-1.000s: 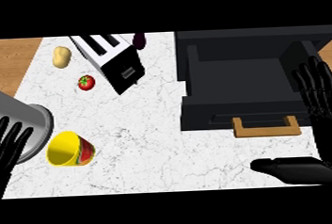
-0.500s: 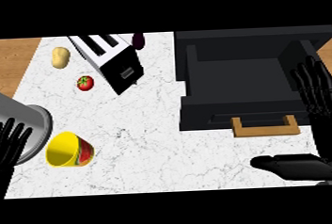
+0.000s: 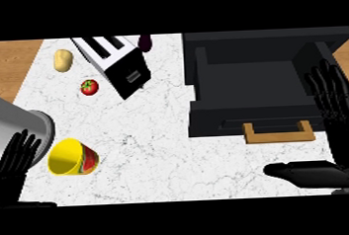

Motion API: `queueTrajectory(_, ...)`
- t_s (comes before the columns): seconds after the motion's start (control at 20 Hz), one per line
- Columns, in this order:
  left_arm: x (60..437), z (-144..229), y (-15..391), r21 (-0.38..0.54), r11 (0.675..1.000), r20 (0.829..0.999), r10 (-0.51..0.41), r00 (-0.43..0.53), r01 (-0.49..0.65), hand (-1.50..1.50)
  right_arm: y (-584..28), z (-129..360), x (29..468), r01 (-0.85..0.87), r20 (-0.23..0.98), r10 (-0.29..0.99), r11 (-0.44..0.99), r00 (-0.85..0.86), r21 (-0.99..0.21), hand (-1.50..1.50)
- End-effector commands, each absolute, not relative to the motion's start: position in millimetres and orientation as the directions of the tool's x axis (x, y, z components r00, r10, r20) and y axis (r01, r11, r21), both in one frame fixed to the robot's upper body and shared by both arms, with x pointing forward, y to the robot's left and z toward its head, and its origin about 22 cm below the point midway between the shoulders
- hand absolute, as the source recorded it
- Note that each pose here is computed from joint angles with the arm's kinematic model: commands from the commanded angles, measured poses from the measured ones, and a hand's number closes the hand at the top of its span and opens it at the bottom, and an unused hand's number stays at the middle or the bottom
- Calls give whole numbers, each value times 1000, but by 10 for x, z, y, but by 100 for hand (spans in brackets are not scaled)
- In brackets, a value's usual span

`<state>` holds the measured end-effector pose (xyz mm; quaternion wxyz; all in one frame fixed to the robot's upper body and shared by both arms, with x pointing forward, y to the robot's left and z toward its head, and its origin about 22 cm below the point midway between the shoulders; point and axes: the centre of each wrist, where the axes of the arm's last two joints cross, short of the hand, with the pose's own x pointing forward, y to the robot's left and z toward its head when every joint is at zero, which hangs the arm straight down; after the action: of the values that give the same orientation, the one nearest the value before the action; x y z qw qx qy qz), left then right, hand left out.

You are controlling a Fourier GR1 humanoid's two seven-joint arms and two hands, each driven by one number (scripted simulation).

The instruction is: Pick up the cup, place it into the drawer and close the drawer

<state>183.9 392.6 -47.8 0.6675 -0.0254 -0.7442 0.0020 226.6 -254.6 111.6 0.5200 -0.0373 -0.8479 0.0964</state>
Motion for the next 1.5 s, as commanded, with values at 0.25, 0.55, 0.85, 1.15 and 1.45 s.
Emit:
queueTrajectory(0.25, 1796, -1152, 4068, -61, 998, 994, 62, -87, 16, -150, -2529, 1118, 2194, -53, 880, 141, 981, -454, -185, -150)
queueTrajectory(0.55, 2122, -1161, 4097, -66, 998, 990, 64, -122, -15, -150, -2672, 1191, 2332, -50, 873, 155, 978, -462, -200, -150)
queueTrajectory(0.85, 1983, -1379, 4043, -65, 997, 988, 59, -144, -37, -150, -2634, 1239, 2327, -64, 877, 150, 978, -457, -201, -150)
queueTrajectory(1.15, 2091, -1382, 3994, -70, 998, 987, 70, -147, 3, -150, -2626, 1227, 2410, -66, 876, 155, 976, -457, -207, -150)
queueTrajectory(1.45, 2265, -1367, 3864, -51, 998, 989, 53, -141, 22, -150, -2641, 1316, 2479, -75, 874, 135, 979, -467, -191, -150)
